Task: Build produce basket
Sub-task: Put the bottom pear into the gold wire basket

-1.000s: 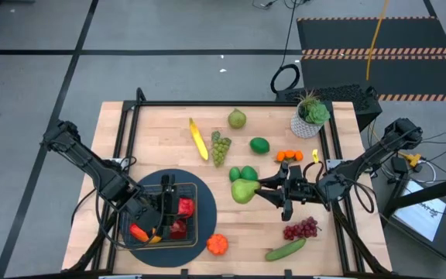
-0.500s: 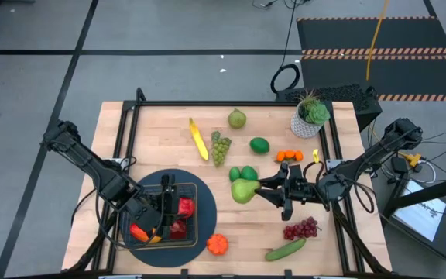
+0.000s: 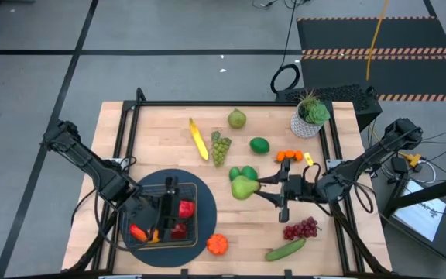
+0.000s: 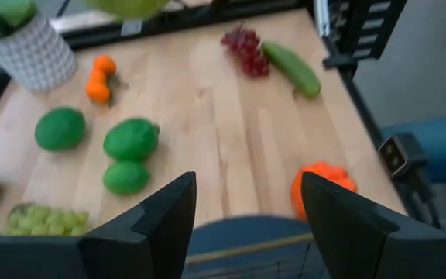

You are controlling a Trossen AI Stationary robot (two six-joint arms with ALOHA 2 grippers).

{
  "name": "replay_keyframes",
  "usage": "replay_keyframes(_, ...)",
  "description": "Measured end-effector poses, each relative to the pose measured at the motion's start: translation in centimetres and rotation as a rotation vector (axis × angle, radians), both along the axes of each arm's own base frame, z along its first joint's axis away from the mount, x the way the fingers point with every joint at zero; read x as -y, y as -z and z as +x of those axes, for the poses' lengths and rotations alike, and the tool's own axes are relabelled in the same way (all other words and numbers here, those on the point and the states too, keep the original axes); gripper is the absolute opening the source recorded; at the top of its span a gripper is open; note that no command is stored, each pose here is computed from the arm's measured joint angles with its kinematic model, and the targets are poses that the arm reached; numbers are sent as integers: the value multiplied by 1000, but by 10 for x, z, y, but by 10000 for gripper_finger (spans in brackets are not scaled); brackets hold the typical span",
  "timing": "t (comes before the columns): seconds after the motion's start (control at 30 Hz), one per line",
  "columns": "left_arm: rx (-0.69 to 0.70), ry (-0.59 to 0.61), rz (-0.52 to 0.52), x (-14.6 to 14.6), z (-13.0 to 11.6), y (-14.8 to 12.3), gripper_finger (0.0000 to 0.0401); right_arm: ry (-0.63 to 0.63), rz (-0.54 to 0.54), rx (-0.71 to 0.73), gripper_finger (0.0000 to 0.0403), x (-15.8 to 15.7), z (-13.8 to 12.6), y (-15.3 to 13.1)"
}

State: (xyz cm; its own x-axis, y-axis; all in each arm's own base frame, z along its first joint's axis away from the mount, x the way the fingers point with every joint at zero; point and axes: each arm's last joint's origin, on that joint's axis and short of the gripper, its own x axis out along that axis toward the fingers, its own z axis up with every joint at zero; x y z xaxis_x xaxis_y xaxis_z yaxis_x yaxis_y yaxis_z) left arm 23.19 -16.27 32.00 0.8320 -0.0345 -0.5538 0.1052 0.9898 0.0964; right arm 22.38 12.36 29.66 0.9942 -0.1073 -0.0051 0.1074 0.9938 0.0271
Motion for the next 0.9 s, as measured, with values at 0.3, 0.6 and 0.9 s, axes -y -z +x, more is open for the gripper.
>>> replay_keyframes(0.3,110,-18,-44,-5,12,-10,232,22,-156,-98,139,-2,19,24)
replay_keyframes(0.6,112,-16,21,-2,33,5,232,1,-206,-183,139,11,45,50)
replay_keyframes(0.9,177,-132,205,-4,66,26,252,-58,-262,-231,139,17,63,71)
